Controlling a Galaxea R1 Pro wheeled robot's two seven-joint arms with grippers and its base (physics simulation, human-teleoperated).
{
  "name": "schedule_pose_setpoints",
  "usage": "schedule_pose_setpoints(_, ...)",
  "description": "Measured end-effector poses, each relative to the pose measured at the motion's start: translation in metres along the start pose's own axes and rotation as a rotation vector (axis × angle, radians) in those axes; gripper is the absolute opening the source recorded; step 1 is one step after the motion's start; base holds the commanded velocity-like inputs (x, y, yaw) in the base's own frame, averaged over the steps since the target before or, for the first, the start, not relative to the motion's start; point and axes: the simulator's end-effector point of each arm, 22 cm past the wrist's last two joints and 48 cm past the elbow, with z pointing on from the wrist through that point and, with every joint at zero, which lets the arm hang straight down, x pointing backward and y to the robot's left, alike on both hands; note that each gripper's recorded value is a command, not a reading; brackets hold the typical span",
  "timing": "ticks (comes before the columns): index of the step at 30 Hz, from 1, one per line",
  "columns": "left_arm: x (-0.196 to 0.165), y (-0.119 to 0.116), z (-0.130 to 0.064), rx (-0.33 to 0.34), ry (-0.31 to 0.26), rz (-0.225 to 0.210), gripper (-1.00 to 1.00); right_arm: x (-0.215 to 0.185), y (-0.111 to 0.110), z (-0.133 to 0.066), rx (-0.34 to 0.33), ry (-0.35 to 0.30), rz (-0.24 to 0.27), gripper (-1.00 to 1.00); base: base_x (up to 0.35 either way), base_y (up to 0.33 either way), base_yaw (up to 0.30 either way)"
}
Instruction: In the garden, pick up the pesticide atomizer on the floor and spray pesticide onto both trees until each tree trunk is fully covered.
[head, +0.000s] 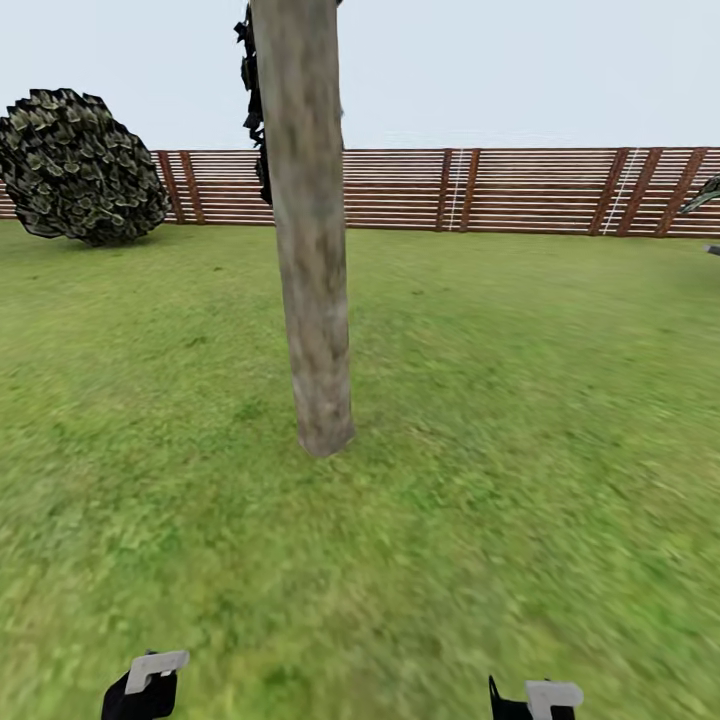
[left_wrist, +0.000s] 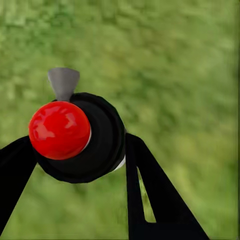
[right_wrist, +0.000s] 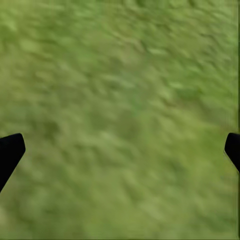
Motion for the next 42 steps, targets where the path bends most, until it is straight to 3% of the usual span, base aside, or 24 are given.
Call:
schedule_pose_setpoints(2, -0.004, 0.001, 0.001, 0.007, -0.007, 0.013, -1.0, -0.003, -0.004, 0.001, 0.002, -0.008, -0.003, 1.0, 0.309, -0.126, 0.0)
schedule_pose_setpoints(3, -0.009, -0.016, 0.002, 0.086, -0.016, 0.042, -1.0, -0.023, -0.011, 0.007, 0.004, -0.051, -0.016, 1.0, 0.309, -0.12, 0.0)
schedule_pose_setpoints(6, -0.01, -0.037, -0.001, 0.215, -0.014, 0.105, -1.0, -0.049, -0.009, 0.013, -0.009, -0.106, -0.036, 1.0, 0.306, -0.111, 0.0)
schedule_pose_setpoints(8, -0.014, -0.049, -0.004, 0.34, -0.006, 0.2, -1.0, -0.075, 0.007, 0.016, -0.073, -0.167, -0.111, 1.0, 0.278, -0.091, 0.0)
schedule_pose_setpoints(9, -0.017, -0.052, -0.005, 0.362, -0.007, 0.218, -1.0, -0.08, 0.012, 0.016, -0.093, -0.178, -0.132, 1.0, 0.252, -0.079, 0.0)
schedule_pose_setpoints(12, -0.046, -0.066, -0.004, 0.464, -0.041, 0.288, -1.0, -0.095, 0.048, 0.015, -0.244, -0.213, -0.289, 1.0, 0.139, -0.035, 0.0)
schedule_pose_setpoints(13, -0.047, -0.068, -0.005, 0.48, -0.042, 0.298, -1.0, -0.096, 0.053, 0.015, -0.265, -0.212, -0.31, 1.0, 0.047, -0.011, 0.0)
schedule_pose_setpoints(15, -0.062, -0.087, -0.014, 0.6, -0.054, 0.357, -1.0, -0.101, 0.079, 0.02, -0.397, -0.154, -0.409, 1.0, 0.016, -0.004, 0.0)
schedule_pose_setpoints(18, -0.067, -0.105, -0.028, 0.731, -0.007, 0.442, -1.0, -0.12, 0.108, 0.024, -0.558, -0.093, -0.452, 1.0, 0.005, -0.001, 0.0)
schedule_pose_setpoints(19, -0.071, -0.112, -0.035, 0.789, 0.031, 0.466, -1.0, -0.132, 0.122, 0.022, -0.644, -0.075, -0.464, 1.0, 0.002, 0.0, 0.0)
schedule_pose_setpoints(22, -0.092, -0.124, -0.048, 0.897, 0.084, 0.489, -1.0, -0.161, 0.144, 0.016, -0.787, -0.061, -0.487, 1.0, 0.0, 0.0, 0.0)
schedule_pose_setpoints(25, -0.105, -0.133, -0.061, 0.982, 0.105, 0.515, -1.0, -0.177, 0.157, 0.01, -0.869, -0.055, -0.51, 1.0, 0.0, 0.0, 0.0)
schedule_pose_setpoints(26, -0.107, -0.136, -0.069, 1.032, 0.143, 0.58, -1.0, -0.18, 0.169, -0.001, -0.955, -0.038, -0.56, 1.0, 0.0, 0.0, 0.0)
schedule_pose_setpoints(29, -0.098, -0.134, -0.072, 1.047, 0.197, 0.653, -1.0, -0.174, 0.18, -0.014, -1.036, -0.011, -0.62, 1.0, 0.0, 0.0, 0.0)
schedule_pose_setpoints(31, -0.095, -0.134, -0.073, 1.052, 0.212, 0.675, -1.0, -0.172, 0.183, -0.018, -1.058, -0.005, -0.637, 1.0, 0.0, 0.0, 0.0)
schedule_pose_setpoints(36, -0.092, -0.145, -0.076, 1.072, 0.214, 0.697, -1.0, -0.173, 0.2, -0.025, -1.092, -0.013, -0.642, 1.0, 0.0, 0.0, 0.0)
schedule_pose_setpoints(39, -0.085, -0.156, -0.08, 1.096, 0.227, 0.74, -1.0, -0.174, 0.215, -0.03, -1.112, -0.022, -0.641, 1.0, 0.0, 0.0, 0.0)
schedule_pose_setpoints(42, -0.076, -0.168, -0.085, 1.124, 0.245, 0.8, -1.0, -0.17, 0.236, -0.04, -1.146, -0.022, -0.674, 1.0, 0.0, 0.0, 0.0)
